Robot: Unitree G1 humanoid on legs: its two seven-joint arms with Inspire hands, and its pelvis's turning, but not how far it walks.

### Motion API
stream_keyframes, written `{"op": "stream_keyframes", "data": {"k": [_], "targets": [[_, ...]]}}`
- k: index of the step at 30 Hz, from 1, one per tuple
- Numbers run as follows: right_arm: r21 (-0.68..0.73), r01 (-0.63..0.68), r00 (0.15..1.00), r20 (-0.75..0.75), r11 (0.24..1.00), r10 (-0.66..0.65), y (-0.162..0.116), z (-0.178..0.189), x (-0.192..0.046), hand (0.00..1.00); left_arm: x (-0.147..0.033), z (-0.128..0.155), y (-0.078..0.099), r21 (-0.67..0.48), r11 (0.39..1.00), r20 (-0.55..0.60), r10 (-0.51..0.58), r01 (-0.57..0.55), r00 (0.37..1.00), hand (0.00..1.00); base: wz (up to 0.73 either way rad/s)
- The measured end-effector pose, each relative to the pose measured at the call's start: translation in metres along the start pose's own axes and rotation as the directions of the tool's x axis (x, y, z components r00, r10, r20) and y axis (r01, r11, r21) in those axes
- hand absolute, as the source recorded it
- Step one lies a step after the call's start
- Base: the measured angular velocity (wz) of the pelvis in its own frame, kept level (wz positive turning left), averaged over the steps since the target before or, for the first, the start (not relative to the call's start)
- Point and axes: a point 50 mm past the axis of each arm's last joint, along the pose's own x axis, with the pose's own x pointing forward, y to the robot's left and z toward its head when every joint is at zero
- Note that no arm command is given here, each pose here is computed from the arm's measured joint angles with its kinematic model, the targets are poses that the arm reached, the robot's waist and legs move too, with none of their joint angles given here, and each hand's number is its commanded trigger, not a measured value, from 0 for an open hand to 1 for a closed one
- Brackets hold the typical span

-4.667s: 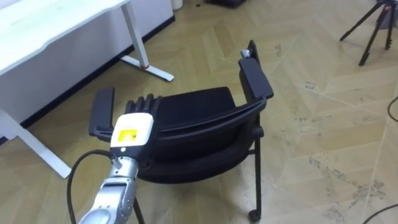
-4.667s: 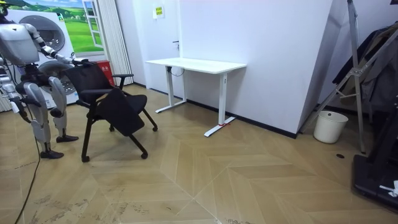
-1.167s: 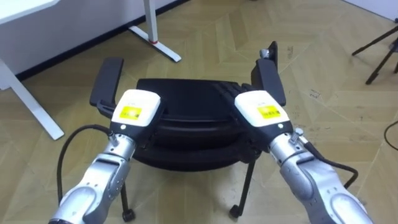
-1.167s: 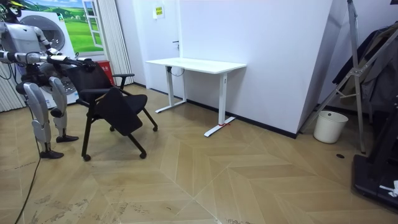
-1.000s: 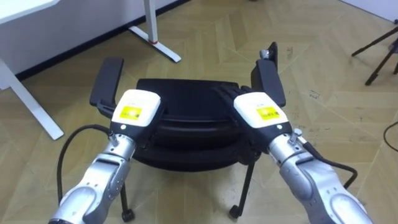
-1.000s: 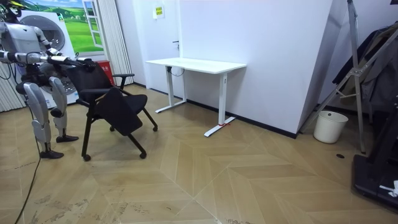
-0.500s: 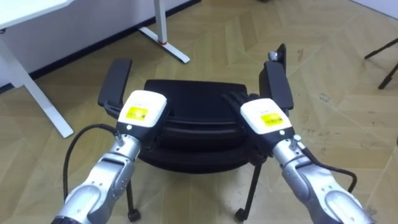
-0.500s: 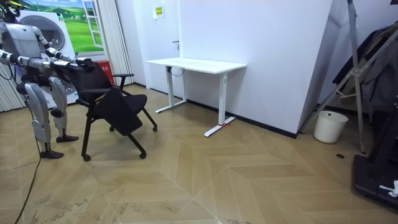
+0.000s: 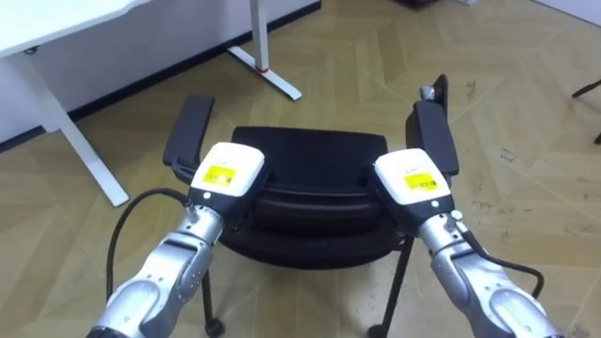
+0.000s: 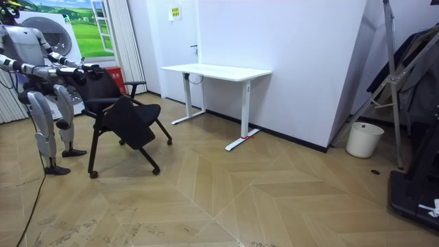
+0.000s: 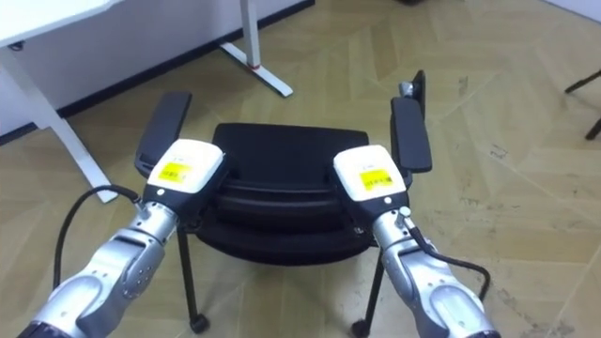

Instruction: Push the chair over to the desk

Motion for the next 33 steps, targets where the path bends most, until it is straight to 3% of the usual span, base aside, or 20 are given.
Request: {"op": "stream_keyframes", "data": {"k": [25,33], "targets": [[0.036,-0.043,0.999,0.001,0.998,0.043,0.013,0.002,-0.006,1.00,0.002,-0.005,-0.008,0.011,0.999,0.009,-0.039,0.039,0.999,1.00,0.12],[-0.023,-0.045,0.998,0.046,0.999,0.046,0.011,-0.003,-0.008,1.00,-0.004,-0.003,-0.017,-0.031,0.999,0.015,-0.033,0.033,0.999,1.00,0.03]]}}
